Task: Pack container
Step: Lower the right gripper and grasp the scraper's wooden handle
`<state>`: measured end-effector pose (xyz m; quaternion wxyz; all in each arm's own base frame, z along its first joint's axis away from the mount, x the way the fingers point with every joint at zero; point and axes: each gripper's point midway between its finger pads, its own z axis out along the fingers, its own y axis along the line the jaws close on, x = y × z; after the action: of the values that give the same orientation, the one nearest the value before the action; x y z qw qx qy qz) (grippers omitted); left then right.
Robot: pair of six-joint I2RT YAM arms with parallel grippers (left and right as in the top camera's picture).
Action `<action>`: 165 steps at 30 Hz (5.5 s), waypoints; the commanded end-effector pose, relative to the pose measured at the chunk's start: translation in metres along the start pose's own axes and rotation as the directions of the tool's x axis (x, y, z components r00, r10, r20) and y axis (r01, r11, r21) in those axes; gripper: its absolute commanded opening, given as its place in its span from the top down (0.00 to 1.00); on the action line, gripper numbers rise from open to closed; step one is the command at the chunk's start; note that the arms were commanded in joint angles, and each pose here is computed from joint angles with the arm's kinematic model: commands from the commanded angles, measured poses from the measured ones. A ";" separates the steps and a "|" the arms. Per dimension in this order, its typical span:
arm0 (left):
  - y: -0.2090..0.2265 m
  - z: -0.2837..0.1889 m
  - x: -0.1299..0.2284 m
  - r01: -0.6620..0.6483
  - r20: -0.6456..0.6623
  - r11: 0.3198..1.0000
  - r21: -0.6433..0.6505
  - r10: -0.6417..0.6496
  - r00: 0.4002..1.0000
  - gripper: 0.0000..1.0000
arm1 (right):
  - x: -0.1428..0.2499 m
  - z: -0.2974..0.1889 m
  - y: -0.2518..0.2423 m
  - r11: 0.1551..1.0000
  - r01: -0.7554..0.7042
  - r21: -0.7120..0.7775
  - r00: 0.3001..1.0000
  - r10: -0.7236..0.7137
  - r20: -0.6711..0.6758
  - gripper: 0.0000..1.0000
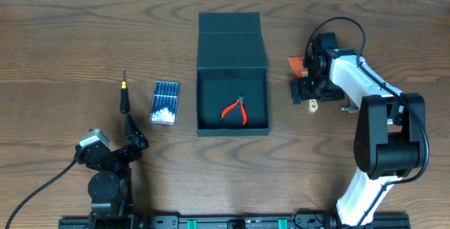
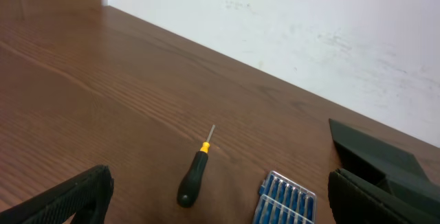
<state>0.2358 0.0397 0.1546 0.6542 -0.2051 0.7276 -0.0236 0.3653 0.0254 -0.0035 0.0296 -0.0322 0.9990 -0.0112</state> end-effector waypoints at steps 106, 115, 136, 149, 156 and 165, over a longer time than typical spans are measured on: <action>0.005 0.003 0.013 -0.025 -0.026 1.000 -0.013 0.024 0.999 0.01 | -0.038 -0.012 -0.025 0.969 0.237 0.062 0.970 -0.240 0.035 0.03; 0.005 0.003 0.013 -0.025 -0.026 1.000 -0.013 0.024 0.999 0.01 | -0.025 0.007 -0.029 0.973 0.225 0.058 0.974 -0.226 0.016 0.01; 0.005 0.003 0.013 -0.025 -0.026 1.000 -0.013 0.024 0.999 0.01 | -0.008 0.018 -0.055 0.996 0.074 0.059 0.997 -0.073 -0.010 0.93; 0.005 0.003 0.014 -0.025 -0.027 1.000 -0.013 0.024 0.999 0.01 | -0.010 0.018 -0.055 0.996 0.073 0.060 0.997 -0.073 -0.002 0.99; 0.005 0.003 0.013 -0.025 -0.026 1.000 -0.013 0.024 0.999 0.01 | -0.015 0.014 -0.052 0.997 0.051 0.057 0.999 -0.052 0.011 0.99; 0.005 0.003 0.013 -0.025 -0.026 1.000 -0.013 0.024 0.999 0.02 | -0.052 -0.030 -0.045 0.996 0.059 0.068 0.990 -0.067 0.126 0.99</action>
<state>0.2358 0.0397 0.1546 0.6542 -0.2051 0.7276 -0.0236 0.3954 -0.0194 0.0056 0.0540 -0.0677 0.9956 -0.0349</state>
